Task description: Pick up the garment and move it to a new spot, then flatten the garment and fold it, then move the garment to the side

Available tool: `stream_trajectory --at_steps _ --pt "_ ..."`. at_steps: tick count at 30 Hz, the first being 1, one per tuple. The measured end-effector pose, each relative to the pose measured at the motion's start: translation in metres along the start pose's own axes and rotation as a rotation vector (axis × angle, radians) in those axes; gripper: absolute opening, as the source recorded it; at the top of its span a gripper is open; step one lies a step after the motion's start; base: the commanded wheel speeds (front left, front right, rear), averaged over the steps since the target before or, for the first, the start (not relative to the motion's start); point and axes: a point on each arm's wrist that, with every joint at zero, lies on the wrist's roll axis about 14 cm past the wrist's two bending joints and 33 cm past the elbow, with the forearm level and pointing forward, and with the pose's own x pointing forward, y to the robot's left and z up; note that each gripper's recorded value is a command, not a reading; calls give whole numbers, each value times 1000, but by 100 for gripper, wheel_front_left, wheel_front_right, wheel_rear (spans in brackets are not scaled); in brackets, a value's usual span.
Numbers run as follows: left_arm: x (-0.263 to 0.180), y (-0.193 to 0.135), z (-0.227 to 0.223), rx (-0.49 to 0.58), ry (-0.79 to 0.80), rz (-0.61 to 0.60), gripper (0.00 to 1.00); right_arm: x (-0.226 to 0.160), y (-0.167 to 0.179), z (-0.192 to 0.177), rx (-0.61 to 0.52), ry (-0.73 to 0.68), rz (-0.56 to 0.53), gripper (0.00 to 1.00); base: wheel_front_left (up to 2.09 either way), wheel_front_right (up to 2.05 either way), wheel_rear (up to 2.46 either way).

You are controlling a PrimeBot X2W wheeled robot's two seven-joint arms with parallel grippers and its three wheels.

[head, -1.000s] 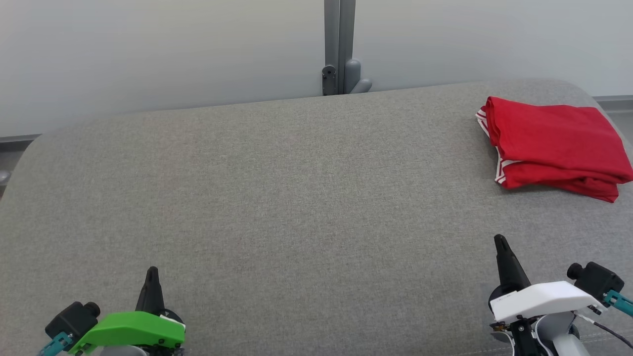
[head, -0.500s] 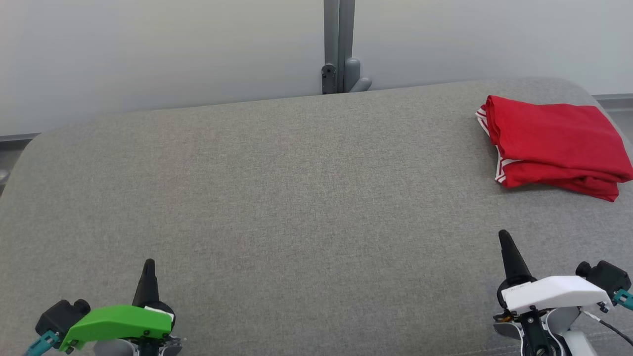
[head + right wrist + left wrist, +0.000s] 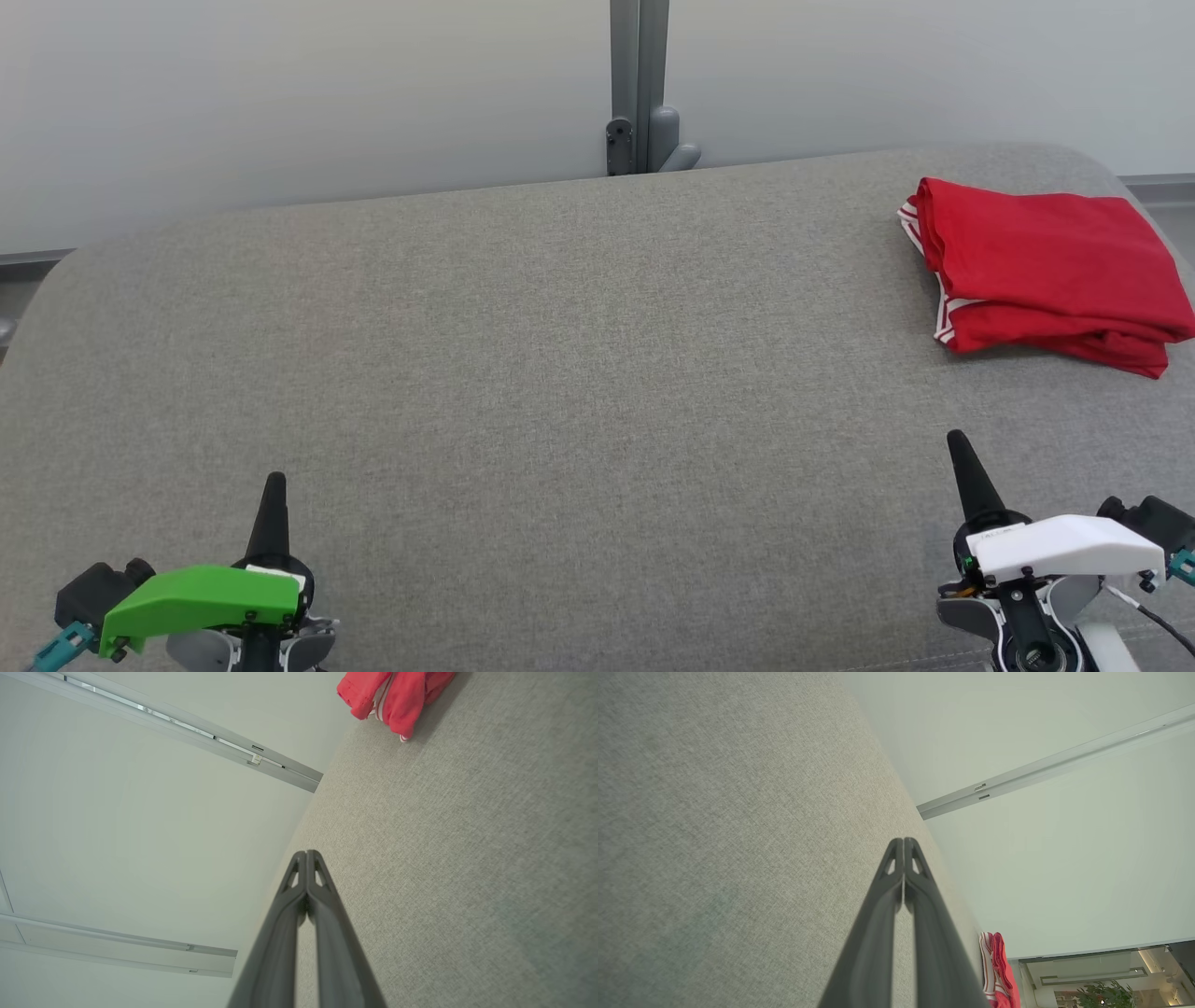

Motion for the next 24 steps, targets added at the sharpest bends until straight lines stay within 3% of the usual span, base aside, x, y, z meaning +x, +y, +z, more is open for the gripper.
stream_trajectory --at_steps 24 --pt "6 -11 8 -193 5 -55 0 4 0 7 202 -5 0 0 0 0 0"
